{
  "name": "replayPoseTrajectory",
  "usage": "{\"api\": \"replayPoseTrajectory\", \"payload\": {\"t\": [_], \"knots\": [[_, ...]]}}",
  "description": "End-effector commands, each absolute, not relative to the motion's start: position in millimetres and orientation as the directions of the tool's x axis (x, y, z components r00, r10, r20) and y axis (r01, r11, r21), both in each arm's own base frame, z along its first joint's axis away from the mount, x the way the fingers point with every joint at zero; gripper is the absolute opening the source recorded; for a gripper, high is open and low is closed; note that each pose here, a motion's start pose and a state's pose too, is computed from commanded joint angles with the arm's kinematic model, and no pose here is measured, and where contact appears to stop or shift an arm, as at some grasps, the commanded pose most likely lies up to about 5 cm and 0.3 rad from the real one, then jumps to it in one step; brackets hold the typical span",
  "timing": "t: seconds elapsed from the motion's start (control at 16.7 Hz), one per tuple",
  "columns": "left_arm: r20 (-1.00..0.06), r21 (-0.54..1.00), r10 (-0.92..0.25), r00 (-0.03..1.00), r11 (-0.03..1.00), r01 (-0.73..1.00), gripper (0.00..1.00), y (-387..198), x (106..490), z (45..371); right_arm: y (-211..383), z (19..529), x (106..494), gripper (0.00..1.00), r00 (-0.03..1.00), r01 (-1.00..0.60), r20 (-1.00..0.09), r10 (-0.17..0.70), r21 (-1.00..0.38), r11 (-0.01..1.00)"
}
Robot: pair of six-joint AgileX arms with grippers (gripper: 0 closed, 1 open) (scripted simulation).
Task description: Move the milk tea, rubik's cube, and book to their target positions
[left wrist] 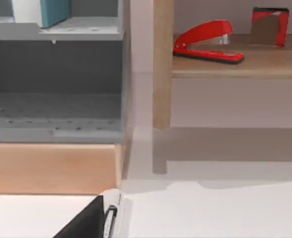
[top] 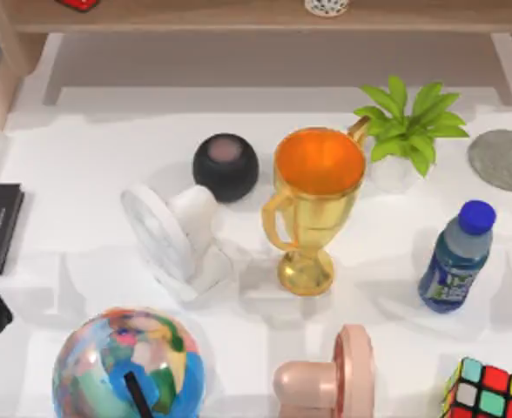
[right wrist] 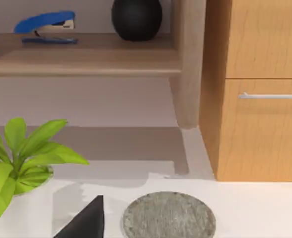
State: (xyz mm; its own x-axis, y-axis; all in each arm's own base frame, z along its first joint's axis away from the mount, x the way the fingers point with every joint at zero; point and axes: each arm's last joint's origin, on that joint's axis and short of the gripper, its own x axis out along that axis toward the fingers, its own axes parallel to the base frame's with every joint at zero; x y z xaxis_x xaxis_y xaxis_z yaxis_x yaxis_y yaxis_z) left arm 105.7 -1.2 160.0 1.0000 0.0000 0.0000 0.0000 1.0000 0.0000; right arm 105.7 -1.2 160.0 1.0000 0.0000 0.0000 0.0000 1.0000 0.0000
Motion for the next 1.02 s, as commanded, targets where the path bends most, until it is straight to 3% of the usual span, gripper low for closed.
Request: {"api": "replayPoseTrajectory", "payload": {"t": [0.3, 0.6, 1.02], "knots": [[0.0, 0.0, 0.0, 1.0, 1.0, 0.0, 1.0, -1.2, 105.7, 160.0, 0.6, 175.4, 106.8, 1.0, 1.0, 0.002, 0.015, -0.001, 0.0, 1.0], [0.0, 0.0, 0.0, 1.0, 1.0, 0.0, 1.0, -1.2, 105.7, 160.0, 11.2, 238.2, 127.6, 1.0, 0.999, 0.007, 0.047, -0.007, 0.002, 1.0], [0.0, 0.0, 0.0, 1.0, 1.0, 0.0, 1.0, -1.2, 105.7, 160.0, 72.4, 313.6, 238.9, 1.0, 0.999, 0.013, 0.041, -0.013, 0.005, 1.0]]}}
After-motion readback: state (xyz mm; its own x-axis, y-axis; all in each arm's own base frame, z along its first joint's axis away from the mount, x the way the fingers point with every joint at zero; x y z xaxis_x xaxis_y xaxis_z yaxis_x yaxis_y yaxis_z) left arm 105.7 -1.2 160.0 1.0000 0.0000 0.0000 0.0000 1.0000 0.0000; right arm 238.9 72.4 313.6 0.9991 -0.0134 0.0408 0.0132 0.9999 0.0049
